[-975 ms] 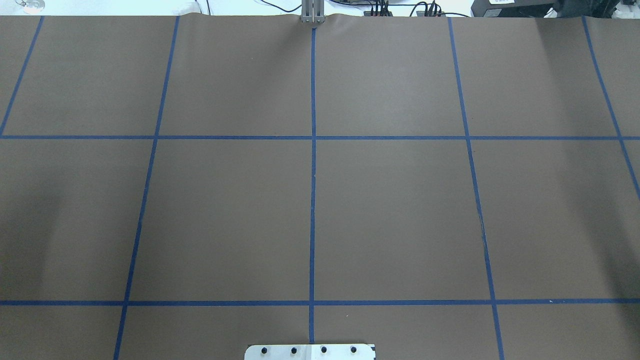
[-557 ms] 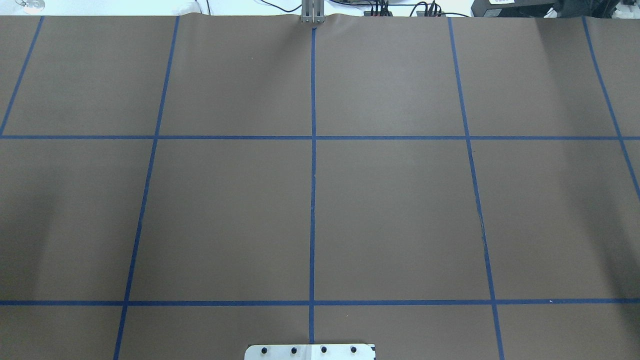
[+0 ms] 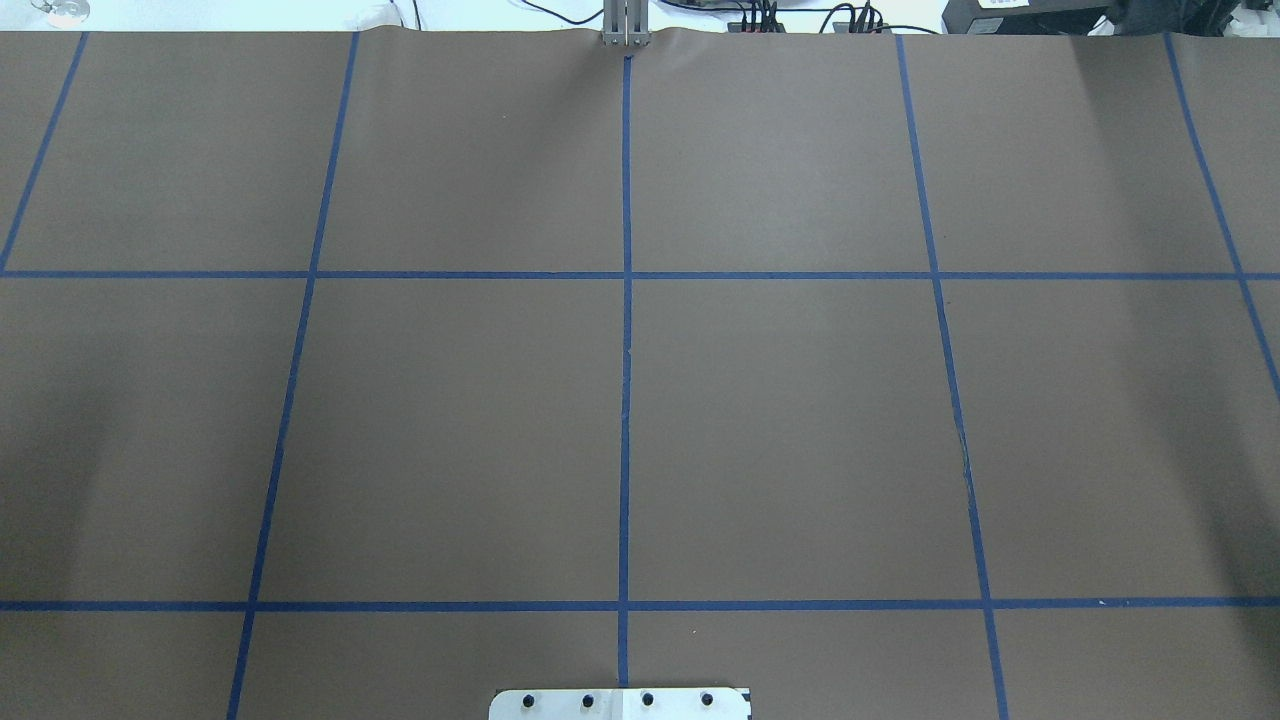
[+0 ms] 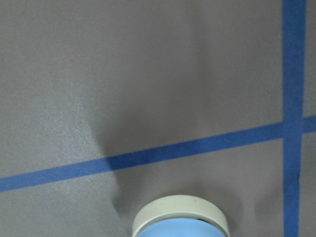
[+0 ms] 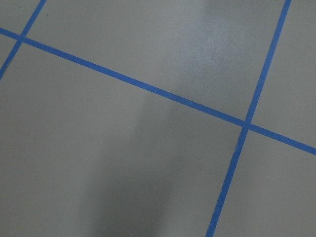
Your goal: Place and press bell with both arms
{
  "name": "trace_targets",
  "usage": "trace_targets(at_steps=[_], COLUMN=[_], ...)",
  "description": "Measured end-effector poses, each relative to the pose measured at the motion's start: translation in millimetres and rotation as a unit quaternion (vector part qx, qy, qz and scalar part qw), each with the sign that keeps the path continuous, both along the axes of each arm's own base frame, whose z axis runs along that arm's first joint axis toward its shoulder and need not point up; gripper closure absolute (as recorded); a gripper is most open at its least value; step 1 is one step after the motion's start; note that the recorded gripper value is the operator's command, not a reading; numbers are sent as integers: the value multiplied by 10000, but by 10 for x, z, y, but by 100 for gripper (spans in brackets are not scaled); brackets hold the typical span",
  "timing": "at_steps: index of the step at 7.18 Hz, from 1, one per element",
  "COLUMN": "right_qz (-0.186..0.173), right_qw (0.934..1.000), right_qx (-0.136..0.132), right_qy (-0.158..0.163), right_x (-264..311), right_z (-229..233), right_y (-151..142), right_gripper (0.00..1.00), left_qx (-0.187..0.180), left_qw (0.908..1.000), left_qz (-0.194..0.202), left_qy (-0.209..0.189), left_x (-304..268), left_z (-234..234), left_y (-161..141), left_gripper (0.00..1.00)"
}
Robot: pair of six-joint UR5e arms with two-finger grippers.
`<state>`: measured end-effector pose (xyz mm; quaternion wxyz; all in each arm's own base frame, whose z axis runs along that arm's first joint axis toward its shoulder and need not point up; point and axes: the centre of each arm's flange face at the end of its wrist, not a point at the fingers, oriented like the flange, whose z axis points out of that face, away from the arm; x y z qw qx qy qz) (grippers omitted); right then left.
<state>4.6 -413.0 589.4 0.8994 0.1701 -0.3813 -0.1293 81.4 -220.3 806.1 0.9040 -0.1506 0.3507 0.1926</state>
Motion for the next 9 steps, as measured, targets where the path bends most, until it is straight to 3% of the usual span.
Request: trace_targets(at_steps=[9], right_qz=[-14], right_qw=[10000], right_qx=[-15], right_qy=[1], right_x=[-9], right_z=[29], right_y=[30], right_gripper=[0], left_qx=[-49], left_qw=[9999], left_qz=[110], left_qy=[-30], left_x=[65], left_z=[14], left_y=[35], left_gripper=[0])
